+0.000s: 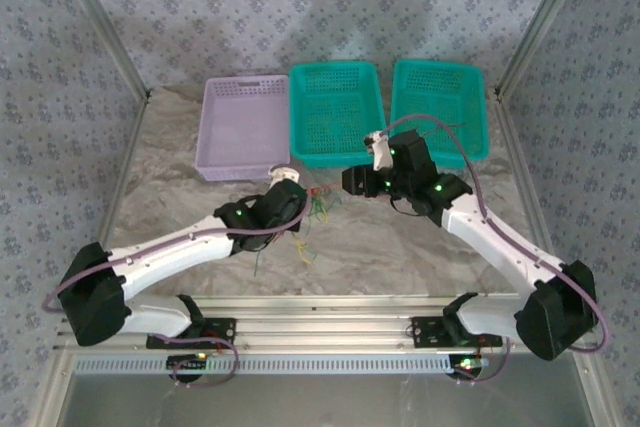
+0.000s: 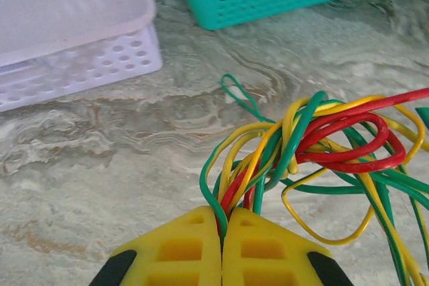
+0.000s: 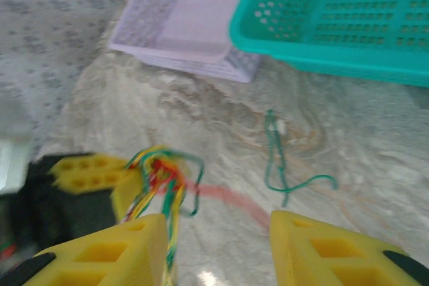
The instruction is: Untangle the cables
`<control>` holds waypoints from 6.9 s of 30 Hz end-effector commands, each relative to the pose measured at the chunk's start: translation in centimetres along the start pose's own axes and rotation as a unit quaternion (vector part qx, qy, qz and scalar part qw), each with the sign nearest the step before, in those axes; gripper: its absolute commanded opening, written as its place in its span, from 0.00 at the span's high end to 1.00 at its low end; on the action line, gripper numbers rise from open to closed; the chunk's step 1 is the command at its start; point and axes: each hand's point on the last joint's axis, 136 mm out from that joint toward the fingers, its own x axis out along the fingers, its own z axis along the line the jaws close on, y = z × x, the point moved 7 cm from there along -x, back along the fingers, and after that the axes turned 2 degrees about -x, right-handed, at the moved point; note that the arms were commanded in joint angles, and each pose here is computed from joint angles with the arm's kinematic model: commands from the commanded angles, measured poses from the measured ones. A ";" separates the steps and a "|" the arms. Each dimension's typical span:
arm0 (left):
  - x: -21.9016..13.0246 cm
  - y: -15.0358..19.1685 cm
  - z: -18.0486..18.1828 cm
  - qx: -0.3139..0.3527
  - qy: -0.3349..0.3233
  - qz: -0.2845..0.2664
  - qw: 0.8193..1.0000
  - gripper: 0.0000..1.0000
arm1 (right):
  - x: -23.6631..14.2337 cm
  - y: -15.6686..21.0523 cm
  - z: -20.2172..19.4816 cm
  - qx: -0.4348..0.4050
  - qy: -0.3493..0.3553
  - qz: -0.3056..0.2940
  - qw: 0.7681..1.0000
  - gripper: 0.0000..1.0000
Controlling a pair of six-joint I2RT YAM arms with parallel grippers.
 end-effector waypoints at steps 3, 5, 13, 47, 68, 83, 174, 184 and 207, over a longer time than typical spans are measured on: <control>-0.9 -2.5 -1.5 -0.058 0.038 -0.020 0.997 1.00 | 0.4 1.3 3.1 -0.025 -0.071 0.010 0.997 0.54; -1.0 -2.9 -1.7 -0.066 0.046 -0.025 0.996 1.00 | 1.2 2.3 3.3 -0.035 -0.064 0.024 0.997 0.54; -2.0 -3.7 -2.0 -0.096 0.070 -0.033 0.992 1.00 | 2.4 4.0 2.1 -0.039 -0.030 0.022 0.999 0.57; -2.5 -2.8 2.2 -0.127 0.035 -0.031 0.991 1.00 | -6.4 1.5 -4.8 0.006 0.216 -0.087 0.972 1.00; -3.8 0.1 5.7 -0.082 -0.014 0.031 0.996 1.00 | -14.7 -1.6 -8.4 0.076 0.339 -0.167 0.923 1.00; -2.2 -1.1 2.0 -0.137 0.080 0.027 0.987 1.00 | -5.8 -0.5 -0.9 -0.007 0.045 -0.091 0.995 0.65; 0.0 1.6 4.5 -0.209 0.108 0.090 0.968 1.00 | -9.2 3.2 -7.9 0.088 0.277 -0.101 0.952 1.00; -1.2 2.8 4.1 -0.113 0.057 0.082 0.989 1.00 | -10.5 -3.9 -3.5 0.022 0.235 -0.122 0.964 1.00; -2.8 2.2 0.0 0.005 0.096 0.041 0.994 1.00 | 5.8 -14.8 -11.2 0.088 0.187 0.016 0.978 1.00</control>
